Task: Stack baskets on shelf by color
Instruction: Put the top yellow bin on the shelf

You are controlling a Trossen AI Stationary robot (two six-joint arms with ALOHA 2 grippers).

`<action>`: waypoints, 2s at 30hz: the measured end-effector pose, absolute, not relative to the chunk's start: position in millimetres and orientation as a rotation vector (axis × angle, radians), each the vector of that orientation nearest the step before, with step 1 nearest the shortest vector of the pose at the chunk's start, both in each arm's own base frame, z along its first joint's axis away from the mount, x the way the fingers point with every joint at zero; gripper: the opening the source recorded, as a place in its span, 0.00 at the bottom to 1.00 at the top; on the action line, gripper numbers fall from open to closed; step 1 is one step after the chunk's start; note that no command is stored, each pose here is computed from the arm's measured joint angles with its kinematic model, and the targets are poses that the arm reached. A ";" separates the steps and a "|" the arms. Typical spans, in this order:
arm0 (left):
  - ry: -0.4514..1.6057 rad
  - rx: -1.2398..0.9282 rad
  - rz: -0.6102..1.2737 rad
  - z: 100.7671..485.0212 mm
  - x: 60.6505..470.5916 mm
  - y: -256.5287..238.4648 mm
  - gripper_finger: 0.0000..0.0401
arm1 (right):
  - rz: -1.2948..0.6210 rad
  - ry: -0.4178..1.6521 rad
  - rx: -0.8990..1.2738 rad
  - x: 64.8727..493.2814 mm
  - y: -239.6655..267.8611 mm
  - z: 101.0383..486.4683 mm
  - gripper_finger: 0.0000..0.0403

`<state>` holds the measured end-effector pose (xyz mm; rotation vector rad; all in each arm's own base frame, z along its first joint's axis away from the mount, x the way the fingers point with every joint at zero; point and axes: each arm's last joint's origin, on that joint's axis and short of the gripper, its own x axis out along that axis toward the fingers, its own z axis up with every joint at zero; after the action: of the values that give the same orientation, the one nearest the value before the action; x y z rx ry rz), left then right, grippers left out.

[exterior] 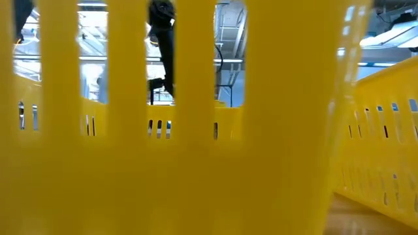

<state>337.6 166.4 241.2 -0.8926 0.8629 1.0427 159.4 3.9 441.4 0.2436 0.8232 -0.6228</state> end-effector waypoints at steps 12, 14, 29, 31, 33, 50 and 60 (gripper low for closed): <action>0.837 -0.978 1.147 227.8 323.7 186.3 0.00 | -0.619 0.825 0.246 159.6 4.0 441.3 0.04; 0.832 -0.993 1.159 226.6 322.3 187.8 0.00 | -0.619 0.825 0.245 159.6 4.0 441.3 0.04; 0.692 -1.091 1.080 205.9 351.9 191.2 0.00 | -0.615 0.827 0.248 159.5 4.2 441.3 0.05; 0.687 -1.072 1.101 205.5 352.8 189.0 0.00 | -0.606 0.831 0.253 159.5 4.5 441.2 0.05; 0.674 -1.049 1.122 205.8 353.5 188.0 0.00 | -0.603 0.833 0.255 159.6 4.6 441.1 0.05; 0.668 -0.996 1.006 216.3 360.0 190.6 0.04 | -0.599 0.835 0.256 159.6 4.7 441.1 0.04; 0.651 -0.891 0.962 249.2 366.3 196.2 0.22 | -0.576 0.846 0.270 159.7 5.5 440.8 0.04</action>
<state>366.3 196.2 249.2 -0.8908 0.6506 0.9617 159.7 5.5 440.8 0.2704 0.8462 -0.5758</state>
